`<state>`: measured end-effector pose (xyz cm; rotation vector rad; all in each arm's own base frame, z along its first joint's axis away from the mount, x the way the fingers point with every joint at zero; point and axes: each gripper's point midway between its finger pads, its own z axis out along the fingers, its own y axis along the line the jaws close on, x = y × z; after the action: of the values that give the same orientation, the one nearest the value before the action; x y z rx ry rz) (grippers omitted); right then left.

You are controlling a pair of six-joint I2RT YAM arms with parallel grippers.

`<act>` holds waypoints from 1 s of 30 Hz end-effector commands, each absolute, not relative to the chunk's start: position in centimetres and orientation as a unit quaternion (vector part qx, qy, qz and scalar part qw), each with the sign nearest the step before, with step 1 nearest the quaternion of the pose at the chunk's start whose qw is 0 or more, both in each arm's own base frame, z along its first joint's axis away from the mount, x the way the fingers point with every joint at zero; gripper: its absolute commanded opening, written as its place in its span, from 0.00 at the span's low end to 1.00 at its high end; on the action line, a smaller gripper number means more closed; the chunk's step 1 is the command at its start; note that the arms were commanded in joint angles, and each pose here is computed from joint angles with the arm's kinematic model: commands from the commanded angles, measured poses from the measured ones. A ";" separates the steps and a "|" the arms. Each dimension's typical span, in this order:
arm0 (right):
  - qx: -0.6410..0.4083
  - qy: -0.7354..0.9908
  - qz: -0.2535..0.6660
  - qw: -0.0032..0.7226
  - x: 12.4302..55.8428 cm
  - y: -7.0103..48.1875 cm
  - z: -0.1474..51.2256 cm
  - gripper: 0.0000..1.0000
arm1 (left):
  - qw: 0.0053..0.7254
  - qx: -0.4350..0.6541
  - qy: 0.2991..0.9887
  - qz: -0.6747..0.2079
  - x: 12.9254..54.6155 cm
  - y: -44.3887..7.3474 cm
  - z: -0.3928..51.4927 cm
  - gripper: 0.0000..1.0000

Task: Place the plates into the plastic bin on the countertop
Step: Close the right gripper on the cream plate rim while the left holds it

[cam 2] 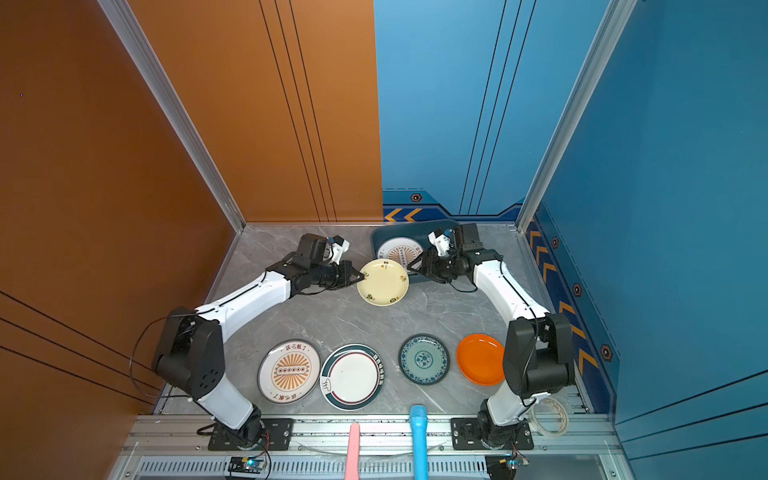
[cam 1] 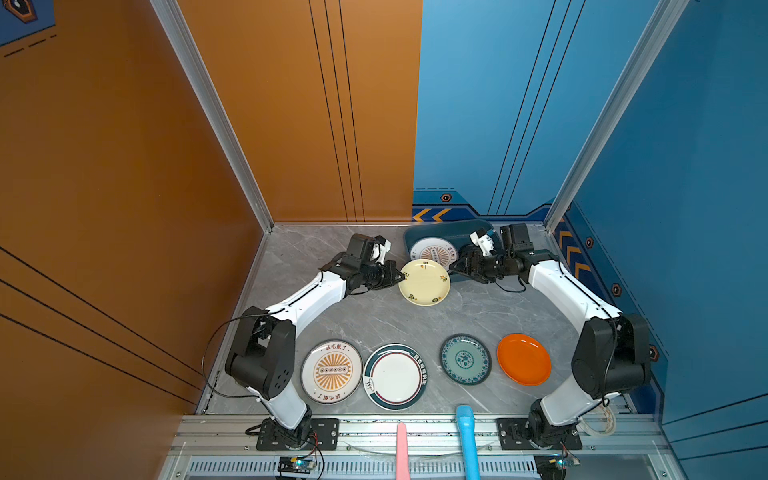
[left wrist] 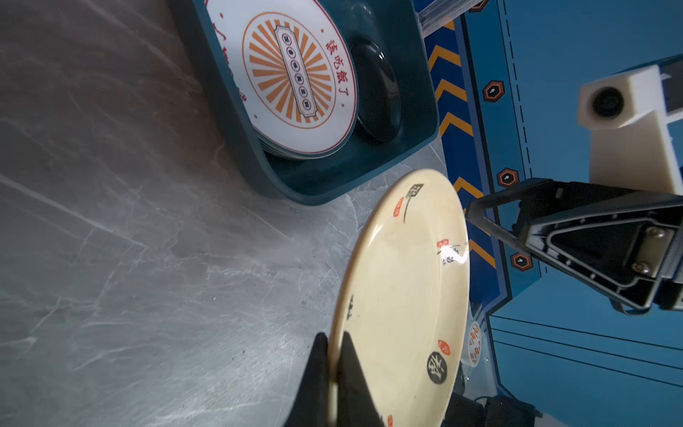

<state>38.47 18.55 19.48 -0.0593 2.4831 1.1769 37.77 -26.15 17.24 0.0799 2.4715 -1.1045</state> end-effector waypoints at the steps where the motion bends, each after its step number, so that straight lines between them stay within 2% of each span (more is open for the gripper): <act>1: -0.049 0.874 0.445 0.188 38.2 20.1 20.5 0.60 | 0.199 0.055 0.883 -0.421 36.4 -25.8 18.2 0.00; 9: -0.078 0.870 0.463 0.151 37.2 22.7 19.8 0.60 | 0.200 0.054 0.879 -0.430 37.2 -24.8 19.5 0.00; 15: -0.089 0.869 0.469 0.127 36.8 24.5 18.9 0.52 | 0.201 0.051 0.877 -0.433 37.9 -24.5 19.9 0.00; 30: -0.099 0.871 0.470 0.105 36.4 26.5 17.8 0.13 | 0.195 0.046 0.889 -0.413 38.7 -24.4 18.5 0.00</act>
<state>36.32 26.00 17.61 -0.2585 2.5684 1.3933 38.10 -24.37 18.12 0.1281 2.4934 -1.1676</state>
